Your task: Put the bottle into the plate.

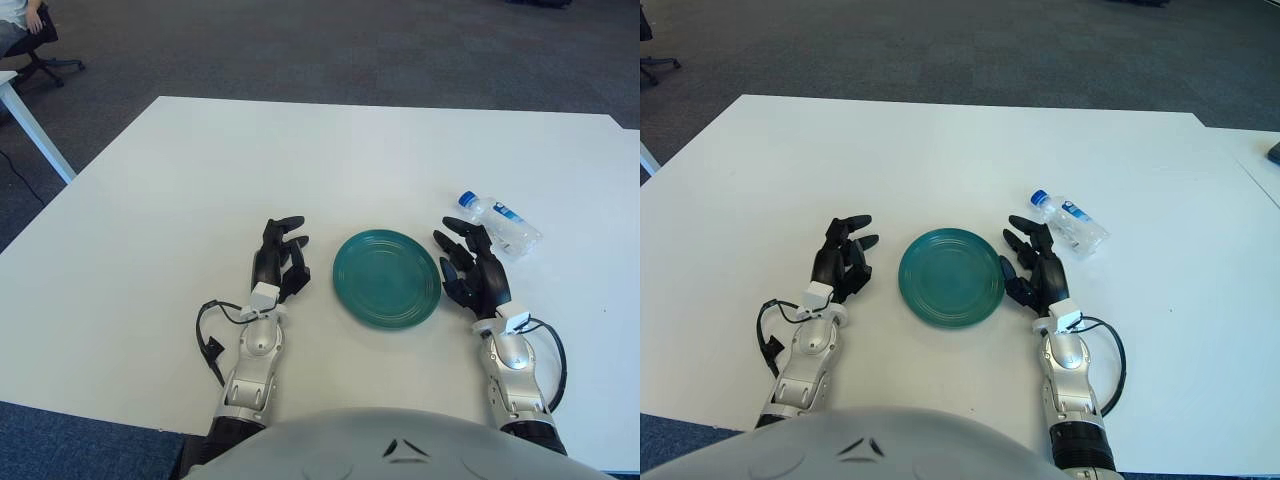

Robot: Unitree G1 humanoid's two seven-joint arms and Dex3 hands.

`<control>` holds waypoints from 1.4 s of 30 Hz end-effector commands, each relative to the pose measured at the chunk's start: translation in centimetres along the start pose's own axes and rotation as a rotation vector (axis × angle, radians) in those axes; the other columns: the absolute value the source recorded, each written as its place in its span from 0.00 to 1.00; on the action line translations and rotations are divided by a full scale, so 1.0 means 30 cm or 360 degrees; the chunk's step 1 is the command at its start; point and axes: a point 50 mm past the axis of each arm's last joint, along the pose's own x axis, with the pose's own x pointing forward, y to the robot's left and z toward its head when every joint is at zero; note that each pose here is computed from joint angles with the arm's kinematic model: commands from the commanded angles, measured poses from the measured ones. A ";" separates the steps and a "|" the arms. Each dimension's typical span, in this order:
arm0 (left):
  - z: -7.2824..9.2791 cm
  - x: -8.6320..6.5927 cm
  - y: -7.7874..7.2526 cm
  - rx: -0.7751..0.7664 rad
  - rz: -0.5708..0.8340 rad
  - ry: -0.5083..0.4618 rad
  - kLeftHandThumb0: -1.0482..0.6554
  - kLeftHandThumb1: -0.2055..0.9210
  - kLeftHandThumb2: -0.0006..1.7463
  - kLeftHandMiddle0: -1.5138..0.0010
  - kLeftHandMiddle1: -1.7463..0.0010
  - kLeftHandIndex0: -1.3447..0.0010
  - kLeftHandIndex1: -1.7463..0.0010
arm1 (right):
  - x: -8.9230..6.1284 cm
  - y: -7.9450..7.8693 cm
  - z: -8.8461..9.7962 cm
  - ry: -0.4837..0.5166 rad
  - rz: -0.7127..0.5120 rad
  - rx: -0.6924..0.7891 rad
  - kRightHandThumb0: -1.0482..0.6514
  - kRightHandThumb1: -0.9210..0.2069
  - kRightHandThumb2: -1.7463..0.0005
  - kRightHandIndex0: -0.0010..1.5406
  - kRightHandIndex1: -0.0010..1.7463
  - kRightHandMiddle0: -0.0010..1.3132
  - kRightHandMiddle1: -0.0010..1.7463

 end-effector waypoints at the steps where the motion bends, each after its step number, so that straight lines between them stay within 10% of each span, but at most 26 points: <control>1: -0.035 -0.012 0.003 -0.0003 0.0017 0.0093 0.18 1.00 0.54 0.65 0.57 0.83 0.34 | -0.034 0.011 -0.042 0.0119 -0.0002 0.0036 0.30 0.07 0.68 0.30 0.04 0.00 0.50; 42: -0.063 -0.015 0.011 0.0050 0.0051 0.0078 0.18 1.00 0.53 0.66 0.55 0.81 0.34 | -0.044 -0.018 -0.036 0.0098 -0.0015 0.0037 0.32 0.11 0.64 0.28 0.07 0.00 0.52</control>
